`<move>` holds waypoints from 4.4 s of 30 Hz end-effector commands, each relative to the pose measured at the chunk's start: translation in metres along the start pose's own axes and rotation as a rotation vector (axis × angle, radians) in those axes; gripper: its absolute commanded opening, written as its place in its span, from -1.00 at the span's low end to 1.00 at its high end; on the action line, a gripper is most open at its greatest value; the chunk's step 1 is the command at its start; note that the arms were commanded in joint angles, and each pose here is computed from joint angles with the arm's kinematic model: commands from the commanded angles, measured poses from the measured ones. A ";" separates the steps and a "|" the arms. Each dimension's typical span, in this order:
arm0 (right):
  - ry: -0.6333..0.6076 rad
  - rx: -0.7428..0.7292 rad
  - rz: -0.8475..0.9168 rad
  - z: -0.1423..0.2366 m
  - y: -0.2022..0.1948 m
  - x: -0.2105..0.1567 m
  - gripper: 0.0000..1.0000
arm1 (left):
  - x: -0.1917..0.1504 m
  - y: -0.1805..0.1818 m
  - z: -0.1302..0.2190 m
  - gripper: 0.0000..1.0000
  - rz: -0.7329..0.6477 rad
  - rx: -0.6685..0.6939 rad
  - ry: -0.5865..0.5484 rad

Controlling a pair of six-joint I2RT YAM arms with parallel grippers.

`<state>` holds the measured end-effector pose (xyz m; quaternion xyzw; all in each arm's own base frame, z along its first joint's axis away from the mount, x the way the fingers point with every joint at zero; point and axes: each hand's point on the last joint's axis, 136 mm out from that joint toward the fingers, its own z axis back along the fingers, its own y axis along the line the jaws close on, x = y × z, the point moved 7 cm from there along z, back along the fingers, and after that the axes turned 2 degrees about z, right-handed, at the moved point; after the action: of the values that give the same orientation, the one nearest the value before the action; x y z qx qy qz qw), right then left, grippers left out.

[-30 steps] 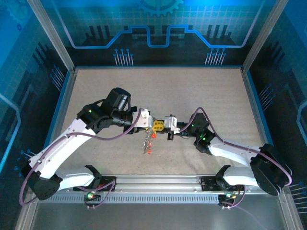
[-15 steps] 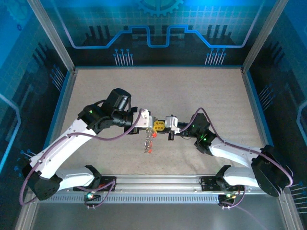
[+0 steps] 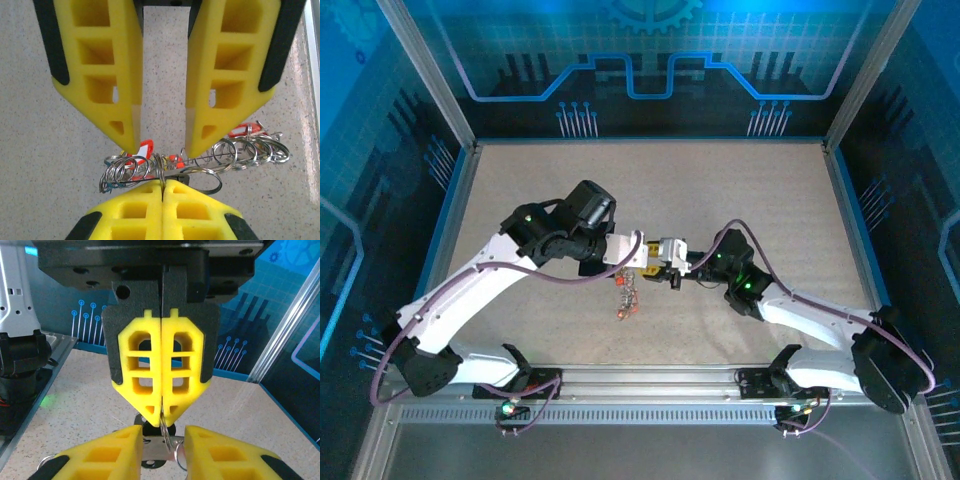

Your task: Put the keys on the keyring

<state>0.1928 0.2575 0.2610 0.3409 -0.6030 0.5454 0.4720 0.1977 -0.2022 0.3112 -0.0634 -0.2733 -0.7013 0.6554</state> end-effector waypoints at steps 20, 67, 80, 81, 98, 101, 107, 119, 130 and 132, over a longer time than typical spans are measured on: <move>-0.034 0.049 -0.021 -0.016 -0.002 0.006 -0.73 | 0.015 0.000 0.009 -1.00 -0.027 -0.022 -0.078; -0.173 0.007 -0.005 0.000 -0.009 0.021 -1.00 | -0.019 -0.005 0.018 -0.46 0.136 0.192 -0.452; -0.181 0.047 0.008 0.000 -0.004 0.020 -1.00 | -0.030 -0.022 0.006 -0.50 -0.061 0.099 -0.426; -0.181 0.051 0.007 -0.001 -0.004 0.020 -1.00 | -0.030 -0.022 0.005 -0.50 -0.068 0.094 -0.429; -0.182 0.069 0.021 -0.004 -0.004 0.025 -1.00 | -0.028 -0.014 -0.009 -0.78 -0.155 0.082 -0.391; -0.183 0.059 0.021 -0.004 -0.005 0.026 -1.00 | -0.029 -0.015 -0.009 -1.00 -0.147 0.078 -0.370; -0.175 0.005 -0.003 -0.005 -0.012 0.028 -1.00 | -0.030 -0.016 -0.010 -1.00 -0.118 0.110 -0.387; -0.247 -0.146 -0.130 -0.004 -0.025 0.031 -1.00 | -0.024 -0.010 -0.017 -1.00 0.012 0.180 -0.498; -0.225 -0.186 -0.151 0.000 -0.021 0.023 -1.00 | -0.029 -0.012 -0.013 -0.21 0.070 0.214 -0.477; -0.225 -0.187 -0.150 0.001 -0.021 0.024 -1.00 | -0.033 -0.016 -0.010 -0.10 0.078 0.226 -0.468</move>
<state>0.2085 0.2598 0.2686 0.4004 -0.6348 0.4299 0.5020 0.2000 -0.1834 0.2837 -0.1565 -0.4939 -0.6114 0.5981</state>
